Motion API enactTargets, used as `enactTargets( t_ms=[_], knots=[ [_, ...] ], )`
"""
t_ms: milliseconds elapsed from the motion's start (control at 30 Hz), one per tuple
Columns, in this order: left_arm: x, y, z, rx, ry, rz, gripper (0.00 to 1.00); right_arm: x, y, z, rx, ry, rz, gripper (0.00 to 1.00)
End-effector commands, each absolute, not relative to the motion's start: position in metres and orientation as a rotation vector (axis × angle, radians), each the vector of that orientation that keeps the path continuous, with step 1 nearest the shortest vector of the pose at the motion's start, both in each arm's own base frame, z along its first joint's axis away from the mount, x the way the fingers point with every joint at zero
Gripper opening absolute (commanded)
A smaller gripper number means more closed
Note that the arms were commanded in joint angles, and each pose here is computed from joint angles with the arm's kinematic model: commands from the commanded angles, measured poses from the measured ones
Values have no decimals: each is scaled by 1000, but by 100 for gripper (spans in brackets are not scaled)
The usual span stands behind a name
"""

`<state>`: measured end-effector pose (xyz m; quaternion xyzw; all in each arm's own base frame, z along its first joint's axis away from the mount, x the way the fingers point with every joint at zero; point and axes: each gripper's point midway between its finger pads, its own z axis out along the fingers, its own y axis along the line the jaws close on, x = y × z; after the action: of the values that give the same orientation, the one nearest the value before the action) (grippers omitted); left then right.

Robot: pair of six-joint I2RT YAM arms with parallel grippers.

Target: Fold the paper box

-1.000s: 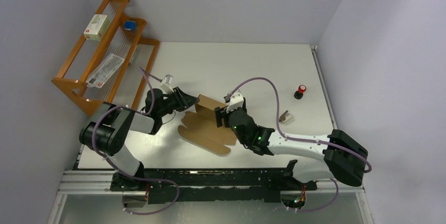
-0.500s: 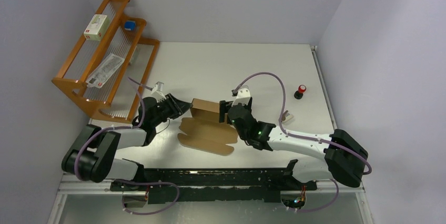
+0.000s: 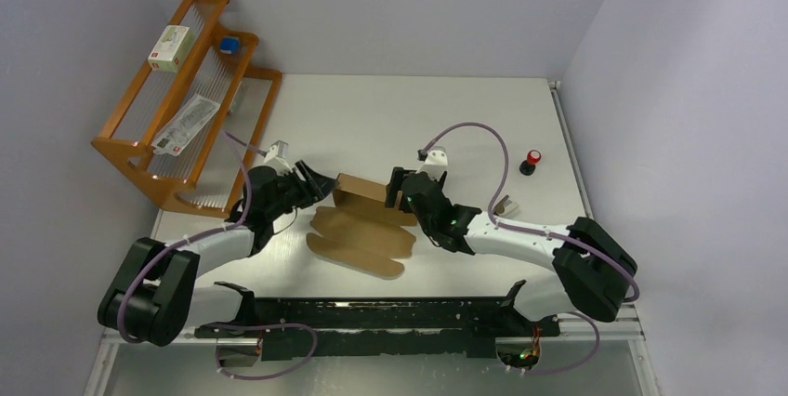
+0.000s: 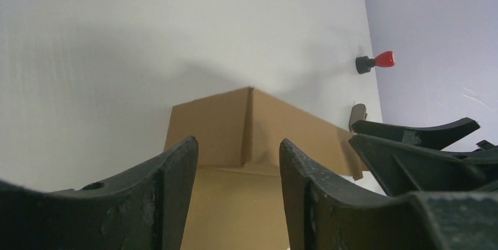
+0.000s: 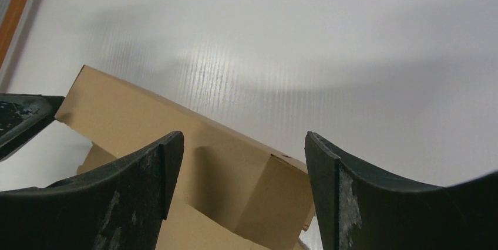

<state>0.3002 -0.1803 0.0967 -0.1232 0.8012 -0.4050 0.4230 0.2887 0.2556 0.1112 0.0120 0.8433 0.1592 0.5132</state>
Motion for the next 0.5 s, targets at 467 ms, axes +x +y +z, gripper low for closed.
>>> enactTargets(
  t_ms=[467],
  knots=[
    [325, -182, 103, -226, 2016, -938, 61, 286, 240, 162, 68, 2015, 362, 74]
  ],
)
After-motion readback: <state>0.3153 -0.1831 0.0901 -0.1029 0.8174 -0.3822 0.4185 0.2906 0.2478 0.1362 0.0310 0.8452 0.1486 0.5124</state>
